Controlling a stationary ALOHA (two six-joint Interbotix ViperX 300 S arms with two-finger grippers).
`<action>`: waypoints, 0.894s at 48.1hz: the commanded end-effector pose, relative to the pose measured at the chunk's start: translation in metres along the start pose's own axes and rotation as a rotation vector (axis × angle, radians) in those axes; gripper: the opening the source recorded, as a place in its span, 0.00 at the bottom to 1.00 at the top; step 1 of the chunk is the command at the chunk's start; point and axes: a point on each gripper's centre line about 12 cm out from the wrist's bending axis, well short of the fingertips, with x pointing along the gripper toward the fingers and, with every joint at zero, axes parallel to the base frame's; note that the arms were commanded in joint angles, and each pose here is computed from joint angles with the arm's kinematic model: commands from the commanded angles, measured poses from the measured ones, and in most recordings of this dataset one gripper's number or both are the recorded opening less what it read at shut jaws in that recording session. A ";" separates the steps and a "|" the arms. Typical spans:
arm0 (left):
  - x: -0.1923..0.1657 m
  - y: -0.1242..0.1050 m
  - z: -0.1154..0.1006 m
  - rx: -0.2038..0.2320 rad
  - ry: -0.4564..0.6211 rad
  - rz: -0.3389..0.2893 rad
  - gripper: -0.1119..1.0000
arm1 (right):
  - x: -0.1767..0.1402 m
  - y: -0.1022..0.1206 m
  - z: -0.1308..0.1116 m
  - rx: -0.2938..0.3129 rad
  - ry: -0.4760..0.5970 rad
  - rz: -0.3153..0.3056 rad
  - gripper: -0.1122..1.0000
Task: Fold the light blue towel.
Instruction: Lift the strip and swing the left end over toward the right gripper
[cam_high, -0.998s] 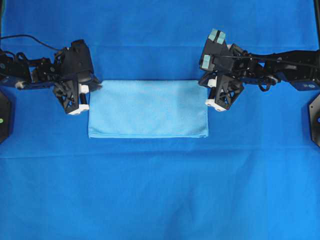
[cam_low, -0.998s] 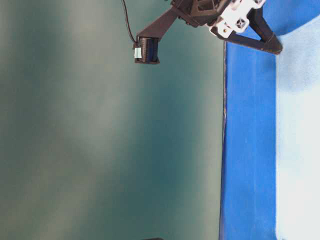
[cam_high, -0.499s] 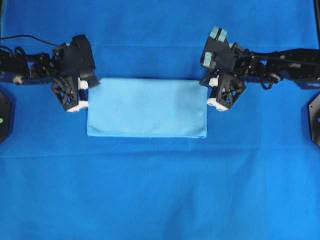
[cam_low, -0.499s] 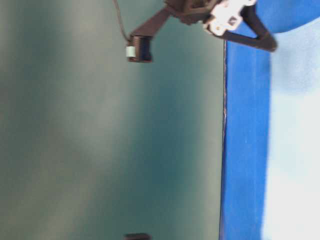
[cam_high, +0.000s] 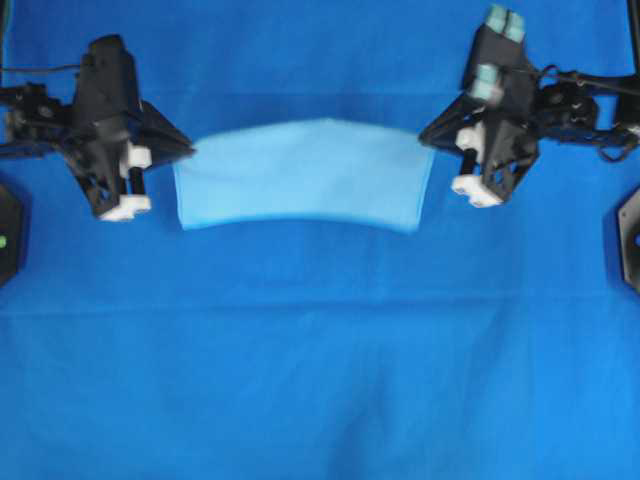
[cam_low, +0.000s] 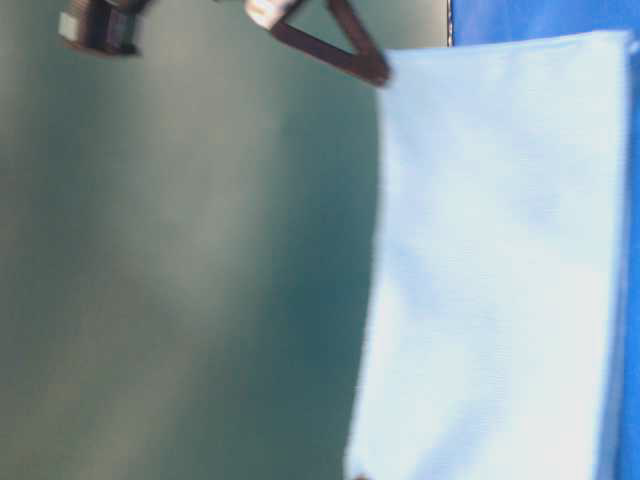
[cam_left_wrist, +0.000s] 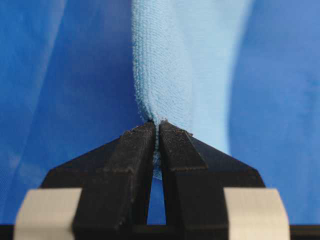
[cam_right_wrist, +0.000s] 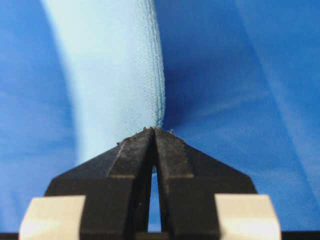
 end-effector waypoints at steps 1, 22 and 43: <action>-0.015 -0.002 0.017 0.005 -0.069 -0.005 0.12 | -0.019 0.005 0.017 -0.009 -0.068 0.015 0.11; -0.016 -0.024 0.023 0.039 -0.125 -0.071 0.12 | -0.016 -0.009 0.022 0.003 -0.097 -0.026 0.11; 0.015 -0.115 0.069 0.189 -0.292 -0.291 0.12 | 0.025 -0.067 0.063 -0.051 -0.121 -0.180 0.11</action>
